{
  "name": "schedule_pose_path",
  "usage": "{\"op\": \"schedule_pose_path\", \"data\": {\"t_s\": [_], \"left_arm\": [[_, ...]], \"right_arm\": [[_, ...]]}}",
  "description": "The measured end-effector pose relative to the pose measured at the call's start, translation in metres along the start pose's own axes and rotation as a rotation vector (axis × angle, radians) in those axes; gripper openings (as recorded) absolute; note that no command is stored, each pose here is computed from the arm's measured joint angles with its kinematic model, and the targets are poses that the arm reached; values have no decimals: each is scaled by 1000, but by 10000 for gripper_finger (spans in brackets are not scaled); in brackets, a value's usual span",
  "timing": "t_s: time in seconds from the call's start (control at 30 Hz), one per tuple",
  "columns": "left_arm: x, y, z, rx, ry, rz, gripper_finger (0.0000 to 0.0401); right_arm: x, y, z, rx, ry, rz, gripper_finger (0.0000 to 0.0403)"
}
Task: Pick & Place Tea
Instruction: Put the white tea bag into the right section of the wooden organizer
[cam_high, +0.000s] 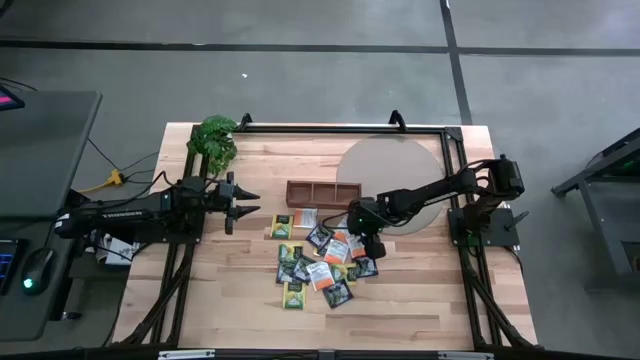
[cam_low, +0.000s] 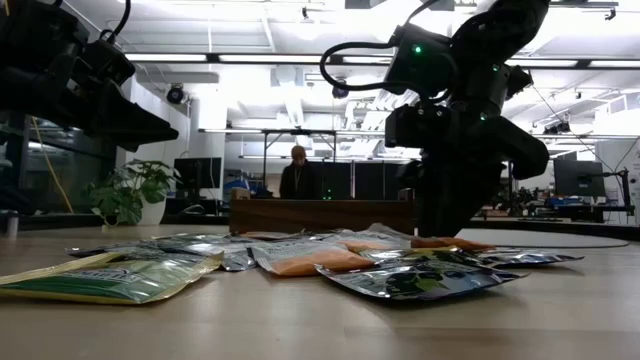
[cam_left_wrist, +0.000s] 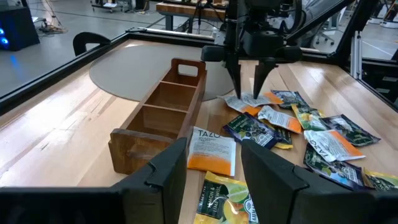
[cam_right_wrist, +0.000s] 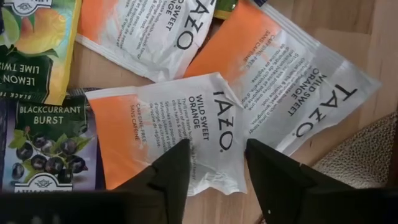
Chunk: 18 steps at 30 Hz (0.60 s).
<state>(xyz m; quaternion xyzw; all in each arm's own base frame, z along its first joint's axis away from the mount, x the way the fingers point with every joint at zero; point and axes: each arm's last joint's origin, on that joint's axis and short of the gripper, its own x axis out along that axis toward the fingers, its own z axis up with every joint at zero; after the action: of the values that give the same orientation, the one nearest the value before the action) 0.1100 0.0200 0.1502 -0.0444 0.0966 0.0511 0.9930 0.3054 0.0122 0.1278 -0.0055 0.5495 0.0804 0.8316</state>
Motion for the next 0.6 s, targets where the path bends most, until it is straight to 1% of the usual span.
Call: {"op": "schedule_pose_path", "data": {"t_s": [0.33, 0.6], "left_arm": [[0, 0, 0, 0, 0, 0, 150], [0, 0, 0, 0, 0, 0, 150]], "right_arm": [[0, 0, 0, 50, 5, -13, 84], [1, 0, -1, 76, 7, 2, 10]]}}
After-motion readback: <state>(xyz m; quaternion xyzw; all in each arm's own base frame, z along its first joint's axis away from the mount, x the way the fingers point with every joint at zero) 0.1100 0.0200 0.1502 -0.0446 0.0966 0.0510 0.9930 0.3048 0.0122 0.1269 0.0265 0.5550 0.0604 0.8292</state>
